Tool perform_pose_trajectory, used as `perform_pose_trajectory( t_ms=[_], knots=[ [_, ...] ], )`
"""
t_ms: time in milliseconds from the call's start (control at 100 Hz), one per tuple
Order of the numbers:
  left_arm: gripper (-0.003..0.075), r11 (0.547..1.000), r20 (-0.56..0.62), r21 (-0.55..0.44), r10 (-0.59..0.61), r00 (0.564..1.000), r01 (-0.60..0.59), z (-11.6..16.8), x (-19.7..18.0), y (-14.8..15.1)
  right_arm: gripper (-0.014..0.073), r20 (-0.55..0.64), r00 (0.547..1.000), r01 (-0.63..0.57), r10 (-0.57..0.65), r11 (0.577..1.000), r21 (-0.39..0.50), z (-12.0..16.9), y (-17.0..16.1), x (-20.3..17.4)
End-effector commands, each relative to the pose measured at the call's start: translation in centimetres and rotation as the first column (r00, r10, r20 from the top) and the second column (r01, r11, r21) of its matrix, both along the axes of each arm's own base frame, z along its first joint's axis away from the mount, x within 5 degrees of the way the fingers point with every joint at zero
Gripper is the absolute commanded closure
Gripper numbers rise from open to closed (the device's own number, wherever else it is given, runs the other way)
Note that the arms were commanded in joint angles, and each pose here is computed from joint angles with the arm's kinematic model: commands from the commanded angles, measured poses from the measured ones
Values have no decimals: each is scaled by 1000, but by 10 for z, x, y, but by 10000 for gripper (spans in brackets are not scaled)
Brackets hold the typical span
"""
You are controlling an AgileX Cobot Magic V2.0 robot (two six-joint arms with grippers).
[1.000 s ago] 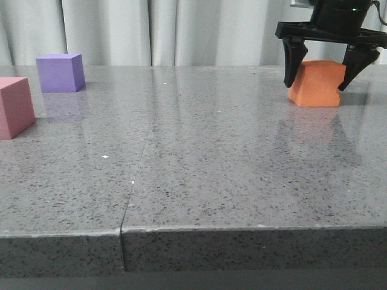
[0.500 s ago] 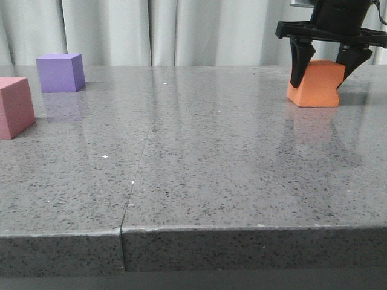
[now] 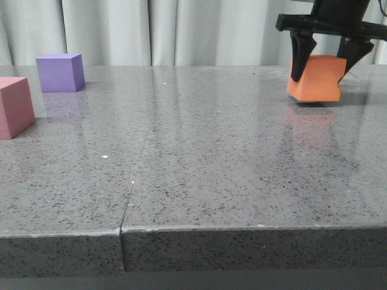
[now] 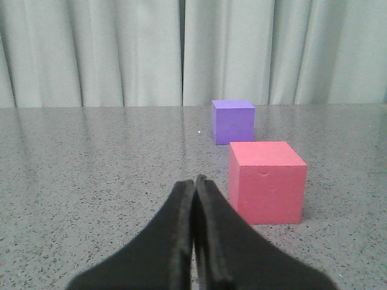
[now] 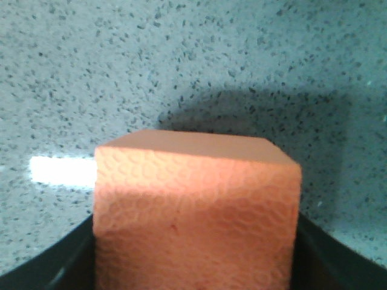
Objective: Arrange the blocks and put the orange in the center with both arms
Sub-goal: 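Carry the orange cube with the right gripper toward the table center and set it down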
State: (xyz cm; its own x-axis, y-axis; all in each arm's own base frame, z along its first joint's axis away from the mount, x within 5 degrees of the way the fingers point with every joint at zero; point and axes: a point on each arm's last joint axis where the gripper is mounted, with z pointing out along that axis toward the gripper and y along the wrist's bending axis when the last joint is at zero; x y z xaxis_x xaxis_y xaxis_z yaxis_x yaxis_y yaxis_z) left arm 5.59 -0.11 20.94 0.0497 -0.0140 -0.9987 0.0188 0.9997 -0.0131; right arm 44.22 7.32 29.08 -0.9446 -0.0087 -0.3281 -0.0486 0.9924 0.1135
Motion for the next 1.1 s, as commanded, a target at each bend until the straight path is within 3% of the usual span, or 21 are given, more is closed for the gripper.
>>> perform_pose_trajectory(
  t_ms=[0,230,550,1090],
  knots=[
    [741,1000,68,-6,3,998,-3,-5,-1,0,193,75,997,-17,15,999,27,47,8,-15],
    [741,1000,68,-6,3,998,-3,-5,-1,0,193,117,992,40,-49,996,83,77,35,-24],
    [741,1000,68,-6,3,998,-3,-5,-1,0,193,97,995,-16,4,991,132,78,100,-46],
    [741,1000,68,-6,3,998,-3,-5,-1,0,193,72,996,-57,46,986,157,44,151,-43]
  ],
)
